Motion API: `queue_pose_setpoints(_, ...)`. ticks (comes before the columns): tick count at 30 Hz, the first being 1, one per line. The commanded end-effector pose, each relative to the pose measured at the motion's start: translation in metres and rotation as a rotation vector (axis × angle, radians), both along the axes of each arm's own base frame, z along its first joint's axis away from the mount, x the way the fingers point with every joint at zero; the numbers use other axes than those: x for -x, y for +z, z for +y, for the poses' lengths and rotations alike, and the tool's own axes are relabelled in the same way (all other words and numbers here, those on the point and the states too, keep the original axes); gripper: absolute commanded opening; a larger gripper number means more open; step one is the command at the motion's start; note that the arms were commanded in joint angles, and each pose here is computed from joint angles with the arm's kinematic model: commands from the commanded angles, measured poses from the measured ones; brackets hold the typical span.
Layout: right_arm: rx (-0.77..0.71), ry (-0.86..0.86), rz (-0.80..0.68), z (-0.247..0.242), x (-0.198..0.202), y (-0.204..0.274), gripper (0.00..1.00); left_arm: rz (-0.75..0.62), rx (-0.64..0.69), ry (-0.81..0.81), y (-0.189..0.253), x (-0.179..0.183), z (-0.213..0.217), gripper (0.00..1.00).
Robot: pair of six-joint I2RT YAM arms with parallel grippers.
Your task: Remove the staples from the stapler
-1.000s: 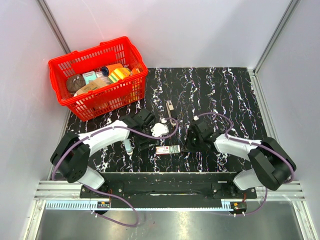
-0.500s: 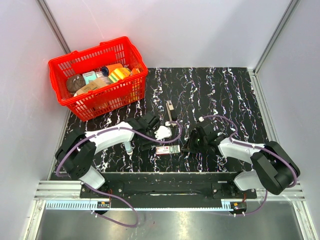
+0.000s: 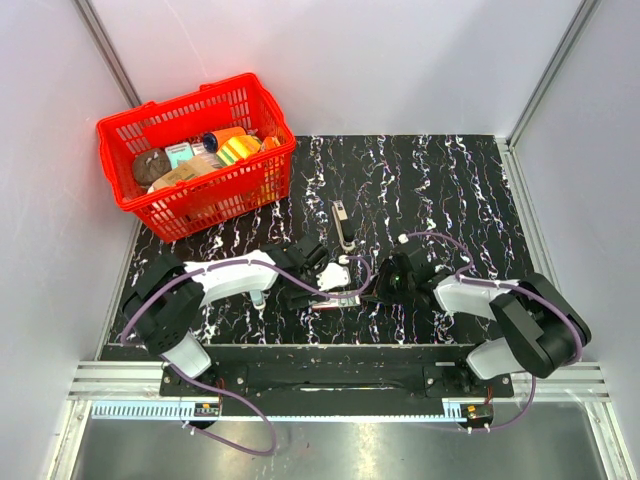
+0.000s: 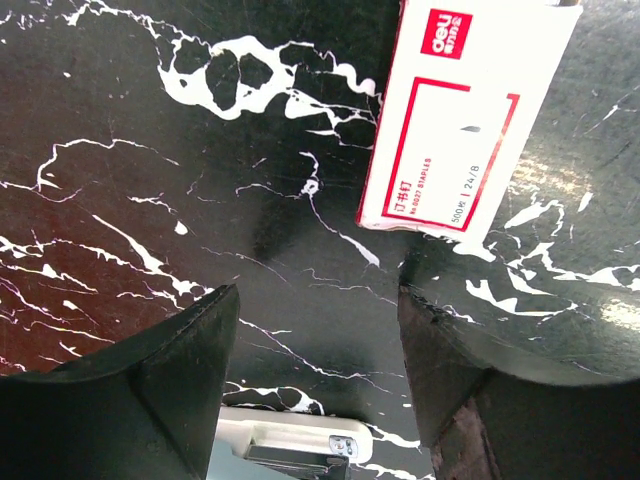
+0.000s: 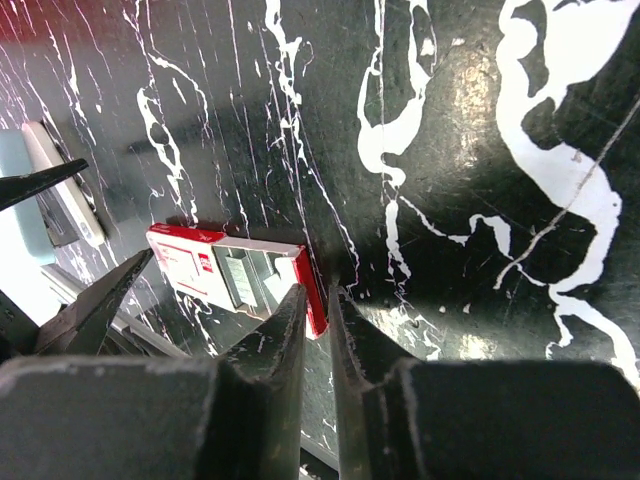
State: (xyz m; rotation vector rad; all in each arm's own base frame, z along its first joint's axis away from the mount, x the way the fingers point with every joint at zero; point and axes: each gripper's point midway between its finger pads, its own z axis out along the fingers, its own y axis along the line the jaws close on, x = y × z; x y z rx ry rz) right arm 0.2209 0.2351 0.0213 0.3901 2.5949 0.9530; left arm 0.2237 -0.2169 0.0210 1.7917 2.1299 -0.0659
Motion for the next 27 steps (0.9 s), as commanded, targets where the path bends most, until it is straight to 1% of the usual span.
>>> queue_pose_setpoints(1,-0.057,0.006,0.000,0.008,-0.003,0.003,0.19,-0.047,0.028,0.003,0.005,-0.011,-0.011,0.69)
queue_pose_setpoints(8,-0.073,0.013,0.017,0.010,-0.001,-0.002,0.19,-0.040,0.030,-0.005,0.001,-0.010,-0.017,0.69)
queue_pose_setpoints(13,-0.073,0.018,0.023,0.010,0.001,-0.003,0.17,-0.038,0.034,-0.013,-0.001,-0.010,-0.021,0.70)
queue_pose_setpoints(20,-0.079,0.045,-0.002,0.014,-0.002,0.001,0.16,-0.032,0.037,-0.020,-0.003,-0.009,-0.028,0.70)
queue_pose_setpoints(27,-0.103,0.063,0.011,0.020,-0.002,-0.001,0.15,-0.034,0.040,-0.021,-0.002,-0.010,-0.031,0.70)
